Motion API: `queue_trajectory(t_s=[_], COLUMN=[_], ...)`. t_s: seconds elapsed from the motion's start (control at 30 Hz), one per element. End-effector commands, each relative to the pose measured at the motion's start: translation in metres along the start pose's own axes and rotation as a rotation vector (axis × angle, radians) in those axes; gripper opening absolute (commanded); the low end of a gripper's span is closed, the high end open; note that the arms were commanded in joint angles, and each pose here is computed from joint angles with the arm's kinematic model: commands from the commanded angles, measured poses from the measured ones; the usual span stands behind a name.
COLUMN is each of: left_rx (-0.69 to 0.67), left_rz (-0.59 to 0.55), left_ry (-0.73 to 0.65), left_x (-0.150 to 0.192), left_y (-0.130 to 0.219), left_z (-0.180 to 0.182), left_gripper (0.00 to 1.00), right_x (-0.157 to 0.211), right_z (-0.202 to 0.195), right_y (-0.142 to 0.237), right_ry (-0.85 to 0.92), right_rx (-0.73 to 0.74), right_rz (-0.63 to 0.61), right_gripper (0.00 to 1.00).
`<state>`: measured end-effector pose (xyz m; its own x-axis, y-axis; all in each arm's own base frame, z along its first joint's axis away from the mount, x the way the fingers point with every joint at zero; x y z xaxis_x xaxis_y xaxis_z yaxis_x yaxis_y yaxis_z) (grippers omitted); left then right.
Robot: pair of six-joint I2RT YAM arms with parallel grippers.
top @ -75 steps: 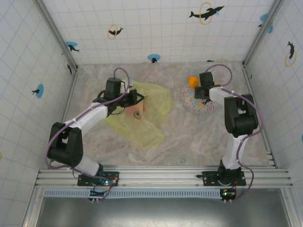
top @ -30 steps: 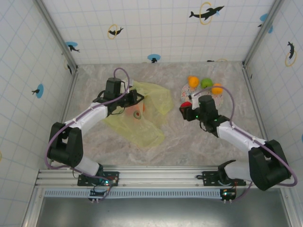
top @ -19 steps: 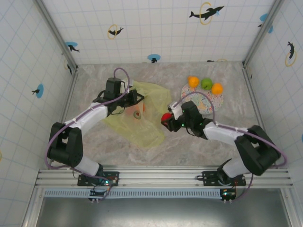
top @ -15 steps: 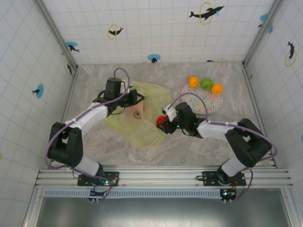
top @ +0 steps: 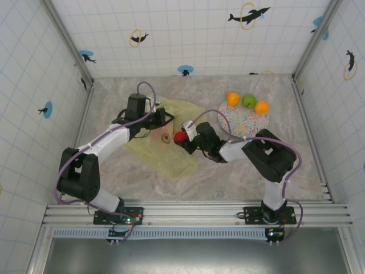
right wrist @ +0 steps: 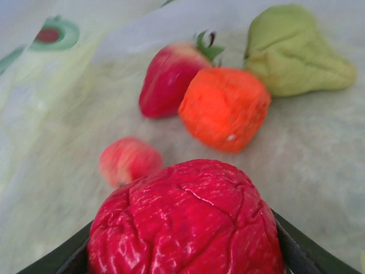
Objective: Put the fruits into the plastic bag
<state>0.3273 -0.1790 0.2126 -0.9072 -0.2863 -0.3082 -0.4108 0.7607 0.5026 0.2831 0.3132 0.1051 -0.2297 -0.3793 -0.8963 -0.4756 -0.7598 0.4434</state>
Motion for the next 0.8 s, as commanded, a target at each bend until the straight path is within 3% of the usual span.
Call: queue_trajectory(t_s=[0.0, 0.33, 0.77], left_rx=[0.051, 0.045, 0.05], left_rz=[-0.009, -0.002, 0.008], left_ry=[-0.035, -0.029, -0.02], left_x=[0.001, 0.001, 0.002], left_y=[0.008, 0.005, 0.003], left_z=[-0.015, -0.012, -0.01], left_gripper=[0.0, 0.0, 0.0], right_x=[-0.026, -0.027, -0.022], right_z=[-0.018, -0.048, -0.052], right_y=[-0.009, -0.037, -0.077], right_ry=[-0.034, -0.248, -0.397], right_rx=[0.185, 0.5, 0.56], right_rz=[-0.156, -0.226, -0.273], right_gripper=[0.62, 0.63, 0.68])
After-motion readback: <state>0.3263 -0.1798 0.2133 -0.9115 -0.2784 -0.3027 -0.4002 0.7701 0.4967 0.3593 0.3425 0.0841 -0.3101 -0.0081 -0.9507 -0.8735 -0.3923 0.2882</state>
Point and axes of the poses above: each hand's point on the last joint's axis, 136 mm out from that joint toward the fingers, its own y axis back along the fingers, its own z axis along the line the jaws close on, x = y × z, the point moved 8 cm from there along y, back along the fingers, and after that the axes turned 11 degrees about y, right-handed, at the moved point
